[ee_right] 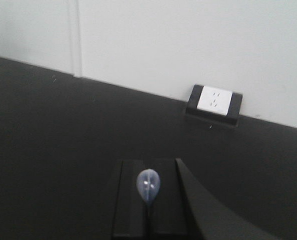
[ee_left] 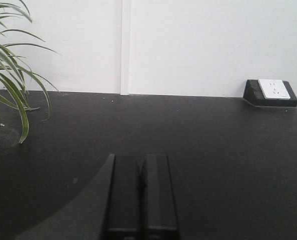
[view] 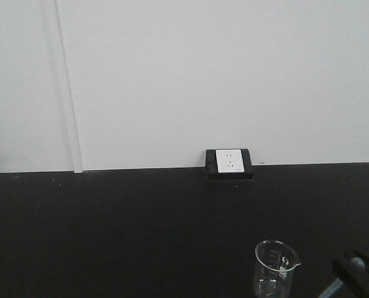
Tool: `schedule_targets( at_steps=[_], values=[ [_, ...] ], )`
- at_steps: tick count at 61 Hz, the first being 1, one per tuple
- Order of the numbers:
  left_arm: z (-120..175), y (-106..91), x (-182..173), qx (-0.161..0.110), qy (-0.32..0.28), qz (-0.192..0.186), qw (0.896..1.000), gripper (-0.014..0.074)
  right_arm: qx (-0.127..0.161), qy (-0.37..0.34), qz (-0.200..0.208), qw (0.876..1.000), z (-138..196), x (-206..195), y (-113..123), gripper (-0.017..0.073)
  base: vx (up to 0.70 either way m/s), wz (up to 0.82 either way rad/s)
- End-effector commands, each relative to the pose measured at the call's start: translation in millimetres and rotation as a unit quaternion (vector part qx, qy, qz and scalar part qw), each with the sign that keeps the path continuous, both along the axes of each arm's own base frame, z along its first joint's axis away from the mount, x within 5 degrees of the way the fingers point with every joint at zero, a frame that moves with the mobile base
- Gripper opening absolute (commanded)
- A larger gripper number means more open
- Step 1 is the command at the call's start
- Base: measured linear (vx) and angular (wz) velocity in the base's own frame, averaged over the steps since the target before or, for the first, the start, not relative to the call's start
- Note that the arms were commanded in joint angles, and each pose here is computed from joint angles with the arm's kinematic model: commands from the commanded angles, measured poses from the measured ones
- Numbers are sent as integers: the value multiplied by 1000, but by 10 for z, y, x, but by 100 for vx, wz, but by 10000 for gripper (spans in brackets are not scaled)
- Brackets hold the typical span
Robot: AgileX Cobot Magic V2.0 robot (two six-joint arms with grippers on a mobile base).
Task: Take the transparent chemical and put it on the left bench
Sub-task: 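Lift the dropper pipette out of the beaker with the right gripper, then drive the base to the bench with the sink and white bins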
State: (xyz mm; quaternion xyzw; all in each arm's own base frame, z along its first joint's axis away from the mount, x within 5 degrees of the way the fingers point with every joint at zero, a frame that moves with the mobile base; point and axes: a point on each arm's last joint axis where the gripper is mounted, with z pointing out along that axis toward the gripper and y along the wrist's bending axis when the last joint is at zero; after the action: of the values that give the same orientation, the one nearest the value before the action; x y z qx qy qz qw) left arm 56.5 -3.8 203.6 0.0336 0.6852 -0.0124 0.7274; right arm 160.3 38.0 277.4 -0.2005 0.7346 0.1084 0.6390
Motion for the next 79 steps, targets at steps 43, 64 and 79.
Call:
schedule_targets(
  at_steps=[43,64,79],
  values=[
    [27,2,-15,-7,-40,0,999,-4,14,-97,-7,995,135,-539,-14,-4,0,0],
    [27,2,-15,-7,-40,0,999,-4,14,-97,-8,995,135,-538,-15,-4,-3,3],
    [27,2,-15,-7,-40,0,999,-4,14,-97,-8,995,135,-538,-15,-4,-17,0]
  ],
)
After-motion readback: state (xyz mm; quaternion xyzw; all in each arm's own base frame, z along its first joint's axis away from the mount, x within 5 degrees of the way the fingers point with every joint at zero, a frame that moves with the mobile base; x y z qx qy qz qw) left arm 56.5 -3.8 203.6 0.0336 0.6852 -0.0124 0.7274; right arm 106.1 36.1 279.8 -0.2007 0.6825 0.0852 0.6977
